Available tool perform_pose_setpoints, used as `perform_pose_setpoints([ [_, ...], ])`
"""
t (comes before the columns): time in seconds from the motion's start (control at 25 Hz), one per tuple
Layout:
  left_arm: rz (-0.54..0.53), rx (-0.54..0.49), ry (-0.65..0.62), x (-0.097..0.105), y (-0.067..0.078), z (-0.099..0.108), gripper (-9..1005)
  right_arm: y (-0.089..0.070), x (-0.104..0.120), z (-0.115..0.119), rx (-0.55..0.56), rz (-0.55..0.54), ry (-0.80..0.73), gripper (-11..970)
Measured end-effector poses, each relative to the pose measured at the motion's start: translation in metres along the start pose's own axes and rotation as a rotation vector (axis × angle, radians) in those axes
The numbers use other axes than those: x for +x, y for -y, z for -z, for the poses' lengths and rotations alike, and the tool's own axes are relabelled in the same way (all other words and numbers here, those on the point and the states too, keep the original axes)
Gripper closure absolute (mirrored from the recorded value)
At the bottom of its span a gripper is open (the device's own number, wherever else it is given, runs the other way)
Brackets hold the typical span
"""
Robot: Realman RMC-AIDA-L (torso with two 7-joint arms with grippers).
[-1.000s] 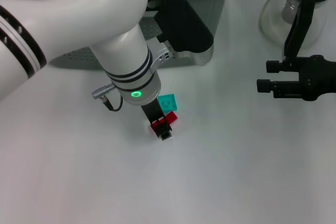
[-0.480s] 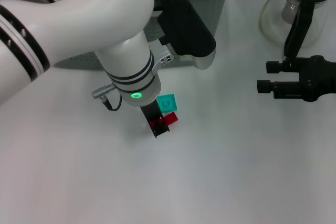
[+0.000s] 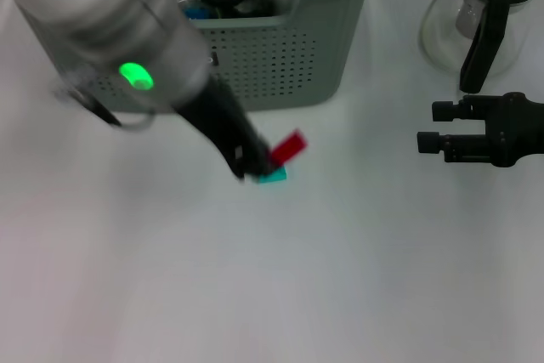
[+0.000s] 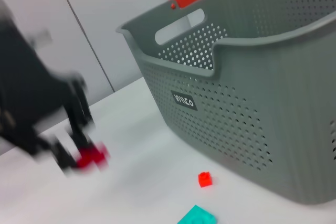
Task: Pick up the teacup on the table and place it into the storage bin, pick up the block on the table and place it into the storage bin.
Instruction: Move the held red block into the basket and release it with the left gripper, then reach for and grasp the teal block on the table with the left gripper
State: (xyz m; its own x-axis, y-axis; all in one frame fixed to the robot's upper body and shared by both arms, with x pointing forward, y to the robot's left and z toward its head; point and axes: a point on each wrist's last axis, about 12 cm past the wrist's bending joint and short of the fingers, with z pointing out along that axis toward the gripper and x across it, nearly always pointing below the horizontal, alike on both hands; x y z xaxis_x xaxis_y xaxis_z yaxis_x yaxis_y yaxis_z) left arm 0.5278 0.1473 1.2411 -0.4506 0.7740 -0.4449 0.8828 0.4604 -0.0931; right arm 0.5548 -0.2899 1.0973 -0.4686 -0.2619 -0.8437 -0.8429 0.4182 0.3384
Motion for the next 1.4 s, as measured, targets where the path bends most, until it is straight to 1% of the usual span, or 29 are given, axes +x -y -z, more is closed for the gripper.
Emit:
perform_pose_setpoints([
  [0.04, 0.009, -0.014, 0.048, 0.001, -0.005, 0.014, 810, 0.000, 0.000, 0.000, 0.000, 0.001, 0.000, 215],
  [0.12, 0.052, -0.090, 0.139, 0.004, -0.025, 0.043, 810, 0.000, -0.001, 0.000, -0.002, 0.003, -0.001, 215],
  [0.16, 0.068, -0.118, 0.158, 0.004, -0.031, 0.049, 809, 0.000, -0.002, -0.002, -0.006, 0.006, -0.003, 215],
  [0.2, 0.068, -0.118, 0.158, 0.004, -0.031, 0.049, 809, 0.000, -0.002, -0.002, -0.006, 0.006, -0.003, 215],
  [0.28, 0.137, -0.223, 0.223, 0.005, -0.062, 0.073, 809, 0.000, -0.003, -0.002, -0.011, 0.009, -0.004, 215],
  [0.36, 0.206, -0.290, 0.260, 0.005, -0.088, 0.084, 808, -0.001, -0.005, -0.002, -0.017, 0.014, -0.004, 215],
  [0.44, 0.278, -0.329, 0.278, 0.004, -0.113, 0.083, 808, -0.001, -0.006, -0.003, -0.021, 0.016, -0.005, 215],
  [0.52, 0.321, -0.352, 0.278, 0.002, -0.130, 0.079, 807, -0.002, -0.007, -0.003, -0.026, 0.018, -0.005, 215],
  [0.56, 0.346, -0.357, 0.267, 0.002, -0.139, 0.074, 807, -0.002, -0.008, -0.003, -0.028, 0.020, -0.006, 214],
  [0.6, 0.362, -0.358, 0.253, 0.001, -0.146, 0.069, 807, -0.002, -0.008, -0.004, -0.030, 0.021, -0.006, 214],
  [0.72, 0.379, -0.388, 0.244, 0.000, -0.157, 0.059, 806, -0.002, -0.009, -0.004, -0.033, 0.024, -0.007, 214],
  [0.76, 0.379, -0.405, 0.250, -0.001, -0.159, 0.058, 806, -0.002, -0.009, -0.005, -0.034, 0.025, -0.007, 215],
  [0.84, 0.379, -0.431, 0.256, -0.001, -0.162, 0.057, 727, -0.002, -0.009, -0.006, -0.038, 0.025, -0.008, 215],
  [0.96, 0.379, -0.443, 0.258, 0.001, -0.162, 0.059, 608, -0.003, -0.009, -0.006, -0.042, 0.028, -0.009, 215],
  [1.0, 0.378, -0.441, 0.262, 0.002, -0.161, 0.061, 569, -0.003, -0.009, -0.006, -0.043, 0.029, -0.011, 214],
  [1.08, 0.361, -0.406, 0.278, 0.006, -0.154, 0.064, 490, -0.003, -0.009, -0.007, -0.047, 0.037, -0.015, 214],
  [1.12, 0.336, -0.364, 0.291, 0.008, -0.147, 0.064, 451, -0.004, -0.010, -0.008, -0.051, 0.043, -0.018, 214],
  [1.2, 0.249, -0.220, 0.331, 0.016, -0.126, 0.061, 373, -0.004, -0.012, -0.010, -0.061, 0.056, -0.029, 214],
  [1.24, 0.184, -0.125, 0.361, 0.020, -0.112, 0.058, 352, -0.005, -0.016, -0.014, -0.077, 0.073, -0.045, 213],
  [1.28, 0.077, 0.018, 0.416, 0.030, -0.090, 0.054, 331, -0.005, -0.016, -0.014, -0.077, 0.073, -0.045, 213],
  [1.32, 0.077, 0.018, 0.416, 0.030, -0.090, 0.054, 310, -0.005, -0.017, -0.015, -0.081, 0.080, -0.052, 213],
  [1.36, 0.029, 0.081, 0.445, 0.036, -0.080, 0.050, 289, -0.005, -0.019, -0.017, -0.087, 0.089, -0.058, 213],
  [1.4, 0.029, 0.081, 0.445, 0.036, -0.080, 0.050, 267, -0.005, -0.021, -0.019, -0.093, 0.101, -0.066, 213],
])
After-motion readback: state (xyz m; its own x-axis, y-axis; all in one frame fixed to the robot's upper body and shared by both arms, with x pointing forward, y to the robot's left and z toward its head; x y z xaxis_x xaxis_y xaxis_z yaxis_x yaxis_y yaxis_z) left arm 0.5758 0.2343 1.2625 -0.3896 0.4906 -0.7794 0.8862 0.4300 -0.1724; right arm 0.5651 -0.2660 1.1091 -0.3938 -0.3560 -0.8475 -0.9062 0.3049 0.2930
